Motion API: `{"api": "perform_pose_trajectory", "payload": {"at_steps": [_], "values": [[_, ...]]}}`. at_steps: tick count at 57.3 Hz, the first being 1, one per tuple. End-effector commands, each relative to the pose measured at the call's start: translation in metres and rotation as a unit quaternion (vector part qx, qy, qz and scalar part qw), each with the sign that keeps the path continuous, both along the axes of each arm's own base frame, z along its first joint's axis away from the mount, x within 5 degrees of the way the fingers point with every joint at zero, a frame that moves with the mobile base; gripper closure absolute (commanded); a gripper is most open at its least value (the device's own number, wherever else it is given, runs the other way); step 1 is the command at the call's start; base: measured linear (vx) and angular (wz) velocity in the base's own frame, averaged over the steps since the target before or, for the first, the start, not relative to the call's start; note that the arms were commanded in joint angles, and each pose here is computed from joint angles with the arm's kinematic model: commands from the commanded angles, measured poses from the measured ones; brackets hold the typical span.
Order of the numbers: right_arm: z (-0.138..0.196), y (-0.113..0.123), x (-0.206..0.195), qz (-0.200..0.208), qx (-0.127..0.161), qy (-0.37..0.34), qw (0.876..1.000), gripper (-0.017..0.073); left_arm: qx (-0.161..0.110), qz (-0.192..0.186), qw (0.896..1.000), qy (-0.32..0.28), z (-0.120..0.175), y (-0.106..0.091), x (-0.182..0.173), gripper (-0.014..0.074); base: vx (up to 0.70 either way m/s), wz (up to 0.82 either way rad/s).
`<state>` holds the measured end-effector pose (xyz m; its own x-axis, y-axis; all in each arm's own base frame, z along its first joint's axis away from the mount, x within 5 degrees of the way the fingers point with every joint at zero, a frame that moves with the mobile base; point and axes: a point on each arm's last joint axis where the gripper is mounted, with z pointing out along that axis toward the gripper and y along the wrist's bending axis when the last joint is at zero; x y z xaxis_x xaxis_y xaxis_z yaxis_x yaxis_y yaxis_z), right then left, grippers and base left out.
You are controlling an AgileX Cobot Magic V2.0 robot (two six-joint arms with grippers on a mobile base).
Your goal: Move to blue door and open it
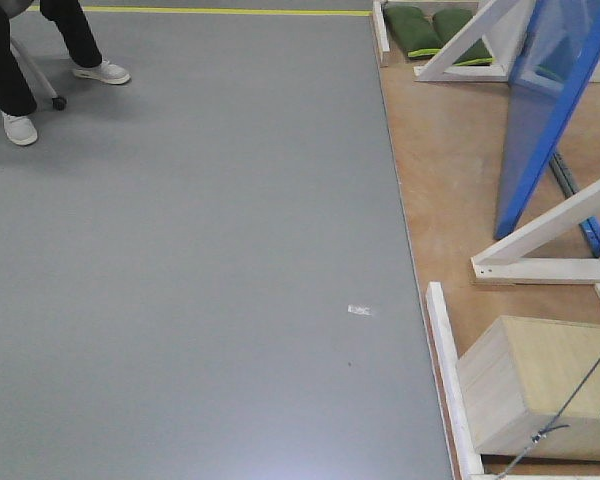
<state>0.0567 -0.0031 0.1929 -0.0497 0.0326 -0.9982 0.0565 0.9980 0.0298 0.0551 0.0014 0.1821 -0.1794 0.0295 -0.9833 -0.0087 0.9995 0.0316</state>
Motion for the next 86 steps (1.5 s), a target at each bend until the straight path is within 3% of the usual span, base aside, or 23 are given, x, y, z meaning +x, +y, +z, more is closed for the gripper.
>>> {"api": "perform_pose_trajectory", "payload": {"at_steps": [1,86], "values": [[0.0064,-0.0005,0.0005,-0.004,-0.007,-0.038,0.999,0.0547,-0.004,-0.006,0.998,-0.057,0.0165,-0.0009,-0.0008,0.0521,0.3,0.06],[0.0064,-0.0005,0.0005,-0.004,-0.007,-0.038,0.999,0.0547,-0.004,-0.006,0.998,-0.057,0.0165,-0.0009,-0.0008,0.0521,0.4,-0.02]]}}
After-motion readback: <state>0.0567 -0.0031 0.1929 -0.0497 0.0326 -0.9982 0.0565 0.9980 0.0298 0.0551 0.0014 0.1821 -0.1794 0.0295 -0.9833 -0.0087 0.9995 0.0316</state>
